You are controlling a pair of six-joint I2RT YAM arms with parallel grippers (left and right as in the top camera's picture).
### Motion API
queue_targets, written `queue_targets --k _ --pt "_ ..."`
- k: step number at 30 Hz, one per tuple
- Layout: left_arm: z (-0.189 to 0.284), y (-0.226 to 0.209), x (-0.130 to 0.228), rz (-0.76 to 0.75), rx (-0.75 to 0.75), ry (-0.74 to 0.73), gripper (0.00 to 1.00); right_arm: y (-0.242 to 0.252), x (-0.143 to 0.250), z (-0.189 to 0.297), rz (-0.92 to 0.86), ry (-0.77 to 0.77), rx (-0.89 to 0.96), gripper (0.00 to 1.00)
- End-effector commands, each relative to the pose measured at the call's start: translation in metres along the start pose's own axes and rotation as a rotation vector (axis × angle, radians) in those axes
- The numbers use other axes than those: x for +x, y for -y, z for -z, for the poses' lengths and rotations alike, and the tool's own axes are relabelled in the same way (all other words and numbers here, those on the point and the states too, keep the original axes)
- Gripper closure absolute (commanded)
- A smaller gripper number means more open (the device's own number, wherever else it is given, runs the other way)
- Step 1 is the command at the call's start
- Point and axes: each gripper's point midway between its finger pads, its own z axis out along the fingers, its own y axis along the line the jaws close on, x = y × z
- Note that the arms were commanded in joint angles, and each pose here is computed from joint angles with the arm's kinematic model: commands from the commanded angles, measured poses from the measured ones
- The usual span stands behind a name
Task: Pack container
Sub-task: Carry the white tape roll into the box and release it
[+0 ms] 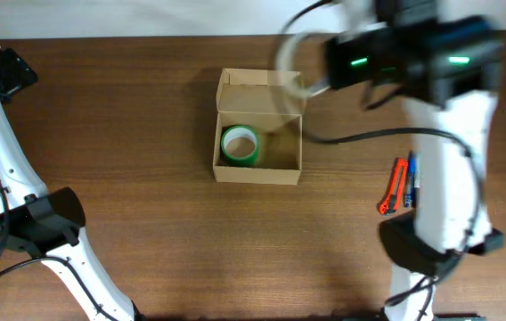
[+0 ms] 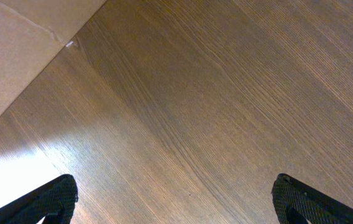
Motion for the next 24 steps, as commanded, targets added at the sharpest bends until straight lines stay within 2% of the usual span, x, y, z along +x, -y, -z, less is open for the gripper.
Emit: queue_targets --k 1,9,24 --pt "0.01 -0.006 -0.002 0.027 0.009 0.019 0.0 -0.025 0.028 -0.082 0.101 -0.198 0.053 0.96" --pt "0.01 -0.006 -0.002 0.027 0.009 0.019 0.0 -0.053 0.082 -0.175 0.158 -0.387 0.036 0.96" --pt "0.01 -0.006 -0.002 0.027 0.009 0.019 0.0 -0.063 0.108 -0.24 0.137 -0.452 -0.005 0.96"
